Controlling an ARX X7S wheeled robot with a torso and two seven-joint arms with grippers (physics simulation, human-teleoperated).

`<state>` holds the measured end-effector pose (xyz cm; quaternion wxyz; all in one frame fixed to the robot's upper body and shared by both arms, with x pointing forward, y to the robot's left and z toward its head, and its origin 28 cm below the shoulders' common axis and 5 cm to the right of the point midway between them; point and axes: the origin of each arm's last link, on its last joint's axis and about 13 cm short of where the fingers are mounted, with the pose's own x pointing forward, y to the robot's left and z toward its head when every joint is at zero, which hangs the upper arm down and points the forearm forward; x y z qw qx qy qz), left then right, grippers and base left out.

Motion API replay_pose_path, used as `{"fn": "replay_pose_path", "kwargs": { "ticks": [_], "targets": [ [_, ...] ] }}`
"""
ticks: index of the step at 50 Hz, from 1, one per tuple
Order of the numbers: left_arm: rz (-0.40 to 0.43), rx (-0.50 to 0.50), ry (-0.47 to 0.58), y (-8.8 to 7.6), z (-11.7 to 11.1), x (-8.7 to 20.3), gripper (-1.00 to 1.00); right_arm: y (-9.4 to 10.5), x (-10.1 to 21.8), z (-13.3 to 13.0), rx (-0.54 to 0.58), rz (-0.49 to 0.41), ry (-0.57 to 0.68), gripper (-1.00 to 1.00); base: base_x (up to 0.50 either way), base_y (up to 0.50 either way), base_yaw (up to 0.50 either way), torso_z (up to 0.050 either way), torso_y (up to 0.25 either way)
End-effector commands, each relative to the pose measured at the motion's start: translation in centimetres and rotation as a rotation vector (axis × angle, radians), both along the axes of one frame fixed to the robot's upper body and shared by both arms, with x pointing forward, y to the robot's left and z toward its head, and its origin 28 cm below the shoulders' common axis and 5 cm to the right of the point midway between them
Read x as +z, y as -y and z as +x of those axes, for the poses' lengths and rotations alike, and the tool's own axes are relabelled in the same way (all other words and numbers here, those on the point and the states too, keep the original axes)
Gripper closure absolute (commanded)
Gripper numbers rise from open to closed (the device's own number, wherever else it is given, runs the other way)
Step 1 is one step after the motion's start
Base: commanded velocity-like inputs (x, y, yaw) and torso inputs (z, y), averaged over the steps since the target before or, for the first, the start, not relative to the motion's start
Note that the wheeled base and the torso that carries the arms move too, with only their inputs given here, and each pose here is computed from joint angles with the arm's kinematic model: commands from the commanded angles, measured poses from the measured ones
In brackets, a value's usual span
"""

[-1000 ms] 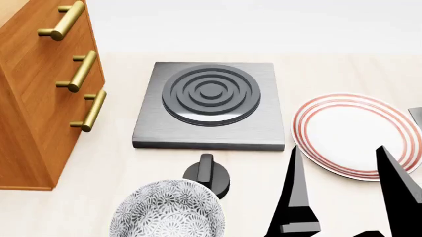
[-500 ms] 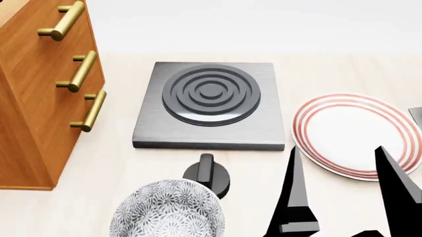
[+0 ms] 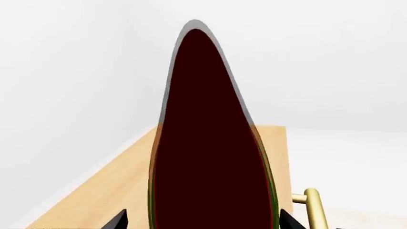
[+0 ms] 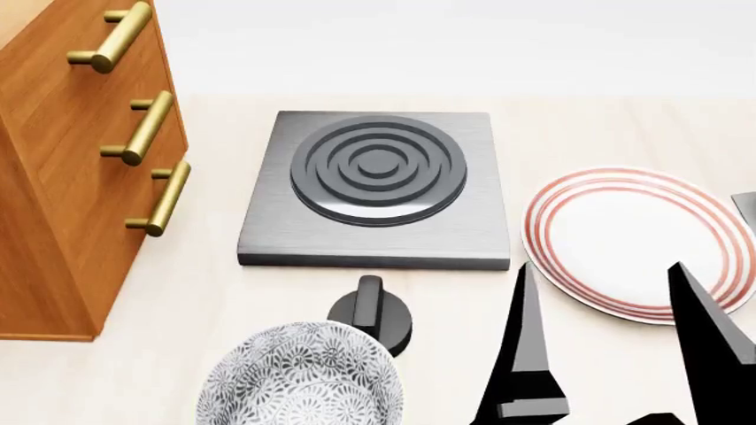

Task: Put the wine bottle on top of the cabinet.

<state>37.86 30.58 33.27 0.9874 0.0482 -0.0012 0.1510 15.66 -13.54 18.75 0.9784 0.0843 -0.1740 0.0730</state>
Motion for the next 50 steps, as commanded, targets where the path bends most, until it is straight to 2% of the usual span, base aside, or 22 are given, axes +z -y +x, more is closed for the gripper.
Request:
{"fn": "replay_pose_path", "kwargs": {
  "ticks": [1, 17, 32, 50],
  "targets": [
    [-0.003, 0.012, 0.005, -0.1, 0.0, 0.0, -1.0, 0.0, 0.0, 0.0, 0.002, -0.002, -0.001, -1.0, 0.0, 0.0, 0.0, 0.0, 0.0],
    [-0.003, 0.008, 0.014, -0.2, 0.0, 0.2, -1.0, -0.2, -0.1, 0.1, 0.008, -0.004, -0.004, -1.0, 0.0, 0.0, 0.0, 0.0, 0.0],
    [0.018, -0.005, 0.014, -0.4, -0.1, -1.9, -1.0, -0.2, -0.1, 0.1, 0.011, -0.004, -0.004, -1.0, 0.0, 0.0, 0.0, 0.0, 0.0],
    [0.035, -0.052, 0.135, -0.3, -1.7, -3.6, -1.0, -0.5, -0.3, 0.2, 0.02, -0.011, -0.014, -1.0, 0.0, 0.0, 0.0, 0.0, 0.0]
  ]
}}
